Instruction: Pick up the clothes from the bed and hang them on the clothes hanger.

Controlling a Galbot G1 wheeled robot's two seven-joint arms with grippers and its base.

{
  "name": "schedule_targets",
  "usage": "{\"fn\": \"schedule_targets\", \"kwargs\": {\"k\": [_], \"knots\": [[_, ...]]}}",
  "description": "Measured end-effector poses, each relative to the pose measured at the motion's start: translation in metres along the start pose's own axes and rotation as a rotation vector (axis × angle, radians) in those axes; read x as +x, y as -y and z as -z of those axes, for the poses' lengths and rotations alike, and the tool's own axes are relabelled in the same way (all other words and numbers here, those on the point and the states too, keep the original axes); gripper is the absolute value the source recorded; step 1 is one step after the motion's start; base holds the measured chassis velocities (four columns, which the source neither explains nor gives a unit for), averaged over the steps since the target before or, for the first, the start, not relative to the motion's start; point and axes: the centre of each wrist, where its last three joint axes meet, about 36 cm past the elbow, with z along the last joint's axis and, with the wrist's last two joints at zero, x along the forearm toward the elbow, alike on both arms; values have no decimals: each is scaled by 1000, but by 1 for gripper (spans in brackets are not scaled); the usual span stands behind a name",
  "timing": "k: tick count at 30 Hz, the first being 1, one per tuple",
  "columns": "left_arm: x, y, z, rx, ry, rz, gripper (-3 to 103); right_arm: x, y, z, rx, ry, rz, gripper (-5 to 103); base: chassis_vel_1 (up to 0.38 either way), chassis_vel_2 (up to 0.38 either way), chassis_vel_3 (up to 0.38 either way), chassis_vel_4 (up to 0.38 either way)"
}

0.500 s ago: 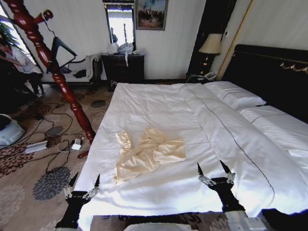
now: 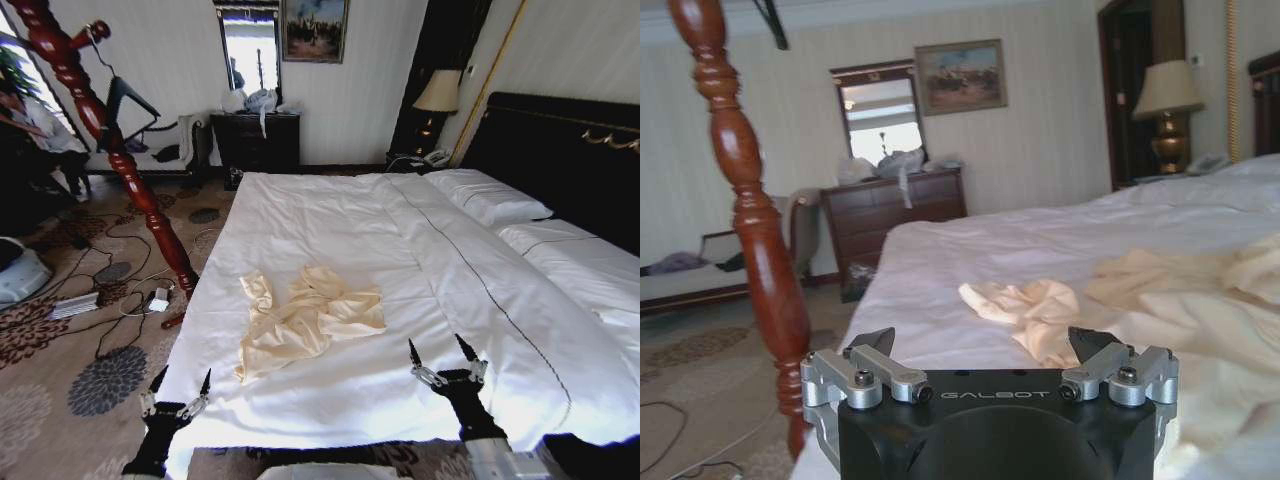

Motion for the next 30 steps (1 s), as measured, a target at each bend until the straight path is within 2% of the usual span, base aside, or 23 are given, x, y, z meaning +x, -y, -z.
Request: {"fn": "schedule_targets", "kwargs": {"k": [3,6,9,10,13,16,22,27,30], "knots": [[-7,-4,-12,-28,-34,-75,98,0,1,1,2,1,-5,100,0,0,0,0],[-12,-5,-22,-33,-55,-129,98,0,0,1,4,1,-7,100,0,0,0,0],[-16,2,-34,-19,-99,-233,97,1,-2,1,7,-1,-12,100,0,0,0,0],[-16,2,-34,-19,-99,-233,97,1,-2,1,7,-1,-12,100,0,0,0,0],[-22,12,-44,-23,-129,-303,96,2,-2,1,8,-3,-20,100,0,0,0,0],[-31,15,-51,-24,-137,-309,93,2,-2,1,10,-5,-26,100,0,0,0,0],[-45,22,-56,-24,-129,-308,95,1,0,-1,12,-12,-34,100,0,0,0,0],[-55,24,-60,-61,-108,-317,98,0,1,-3,10,-15,-39,100,0,0,0,0],[-64,23,-63,-73,-101,-311,95,-2,2,-4,7,-14,-42,100,0,0,0,0]]}}
